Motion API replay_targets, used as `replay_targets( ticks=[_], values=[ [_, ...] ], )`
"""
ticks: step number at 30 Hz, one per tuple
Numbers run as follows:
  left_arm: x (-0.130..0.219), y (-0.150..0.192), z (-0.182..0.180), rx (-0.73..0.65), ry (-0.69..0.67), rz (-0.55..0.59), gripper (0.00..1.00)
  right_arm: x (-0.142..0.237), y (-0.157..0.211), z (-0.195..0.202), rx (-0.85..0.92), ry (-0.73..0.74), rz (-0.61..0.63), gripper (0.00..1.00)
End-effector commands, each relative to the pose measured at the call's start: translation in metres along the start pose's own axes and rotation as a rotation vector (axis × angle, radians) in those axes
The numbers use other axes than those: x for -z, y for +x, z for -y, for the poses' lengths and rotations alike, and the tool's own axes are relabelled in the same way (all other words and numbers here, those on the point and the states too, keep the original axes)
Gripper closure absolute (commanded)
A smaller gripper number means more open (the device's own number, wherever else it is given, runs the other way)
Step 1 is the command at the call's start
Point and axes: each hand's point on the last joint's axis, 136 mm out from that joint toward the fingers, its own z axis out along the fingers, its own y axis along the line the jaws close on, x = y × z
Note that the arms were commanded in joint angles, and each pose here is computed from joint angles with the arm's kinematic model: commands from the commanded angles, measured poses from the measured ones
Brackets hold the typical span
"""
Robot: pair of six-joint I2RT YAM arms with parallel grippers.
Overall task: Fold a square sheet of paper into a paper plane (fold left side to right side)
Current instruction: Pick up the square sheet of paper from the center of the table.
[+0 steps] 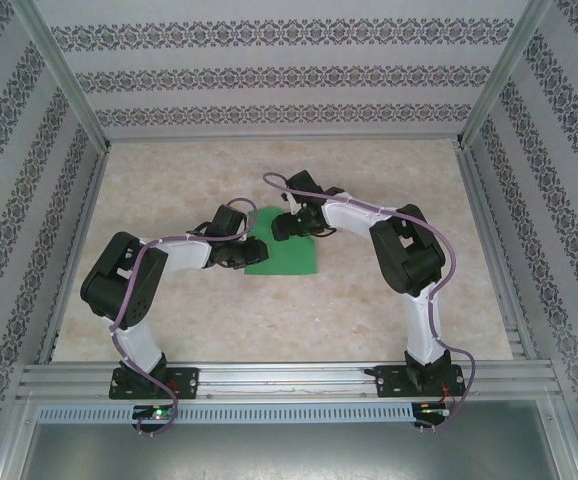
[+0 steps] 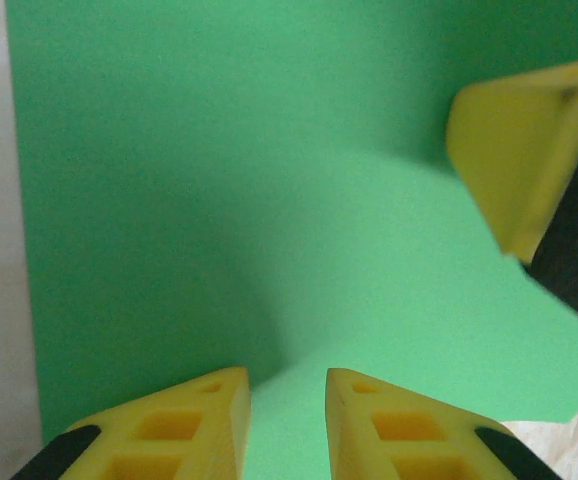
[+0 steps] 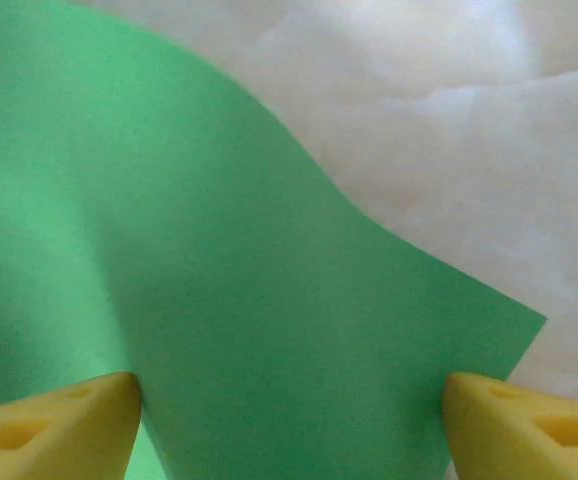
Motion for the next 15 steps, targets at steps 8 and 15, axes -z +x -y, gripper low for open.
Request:
replay_targets(
  ticks=[8, 15],
  values=[
    [-0.006, 0.008, -0.011, 0.03, -0.009, -0.017, 0.73, 0.013, 0.019, -0.026, -0.015, -0.11, -0.069, 0.42],
    [0.002, 0.003, -0.003, 0.012, 0.02, 0.014, 0.68, 0.022, 0.02, -0.037, -0.027, -0.186, -0.072, 0.57]
  ],
)
